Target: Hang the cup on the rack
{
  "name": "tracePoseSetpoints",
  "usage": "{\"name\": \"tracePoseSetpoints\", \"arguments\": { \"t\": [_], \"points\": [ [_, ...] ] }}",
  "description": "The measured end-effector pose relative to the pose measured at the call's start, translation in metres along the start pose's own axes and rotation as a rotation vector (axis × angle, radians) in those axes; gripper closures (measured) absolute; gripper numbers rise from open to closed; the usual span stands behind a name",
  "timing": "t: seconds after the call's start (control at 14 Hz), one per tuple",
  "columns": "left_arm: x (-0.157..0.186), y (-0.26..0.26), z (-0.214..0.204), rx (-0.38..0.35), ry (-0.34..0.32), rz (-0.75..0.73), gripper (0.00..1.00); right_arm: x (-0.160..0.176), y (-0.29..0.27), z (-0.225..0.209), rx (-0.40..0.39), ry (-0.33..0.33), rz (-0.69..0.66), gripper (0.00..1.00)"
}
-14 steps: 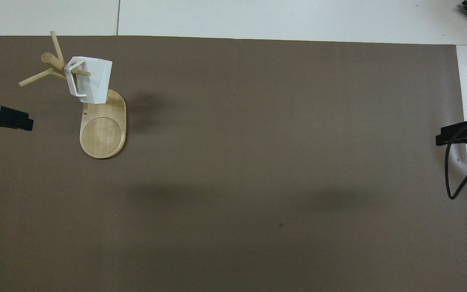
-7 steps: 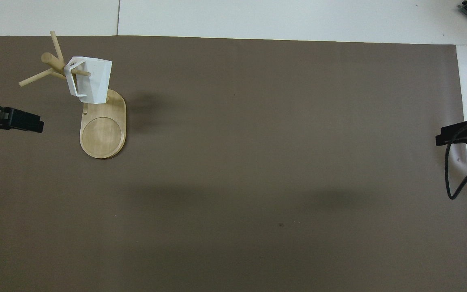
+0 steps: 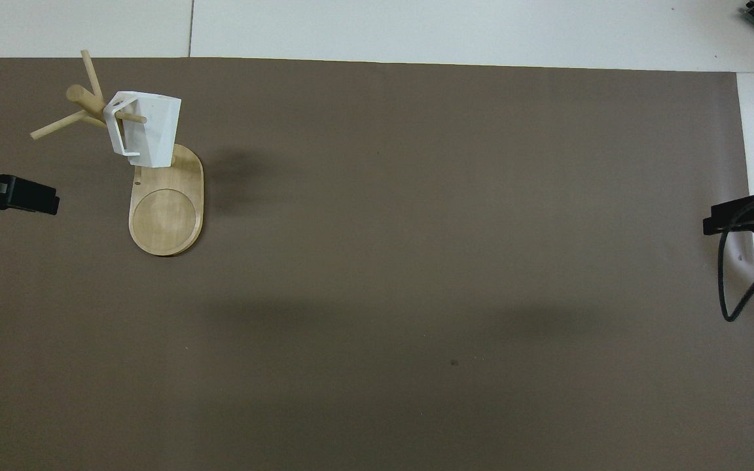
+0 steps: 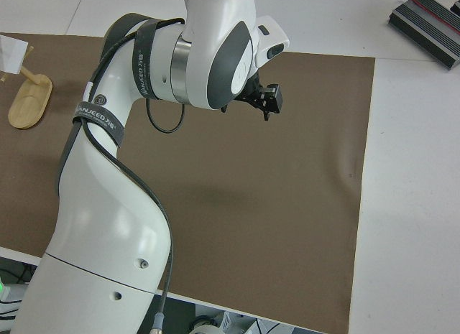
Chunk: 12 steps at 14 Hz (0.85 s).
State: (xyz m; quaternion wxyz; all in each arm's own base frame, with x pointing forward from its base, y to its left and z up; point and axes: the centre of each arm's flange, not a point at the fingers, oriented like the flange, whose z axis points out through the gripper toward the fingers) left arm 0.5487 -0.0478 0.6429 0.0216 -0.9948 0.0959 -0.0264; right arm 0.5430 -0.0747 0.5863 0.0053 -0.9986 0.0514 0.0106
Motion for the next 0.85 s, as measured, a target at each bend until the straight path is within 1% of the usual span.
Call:
{"name": "tracePoseSetpoints", "arguments": {
  "t": [0.21, 0.5, 0.85],
  "points": [
    [-0.0016, 0.0, -0.0033, 0.004, 0.006, -0.006, 0.0, 0.0, -0.0001, 0.0, 0.0, 0.0, 0.0, 0.0],
    [-0.0015, 0.0045, -0.0058, 0.004, 0.011, -0.087, 0.0, 0.0, -0.0001, 0.0, 0.0, 0.0, 0.0, 0.0],
    [-0.0013, 0.0063, -0.0066, 0.004, 0.012, -0.104, 0.0, 0.0, -0.0001, 0.0, 0.0, 0.0, 0.0, 0.0]
  ]
}}
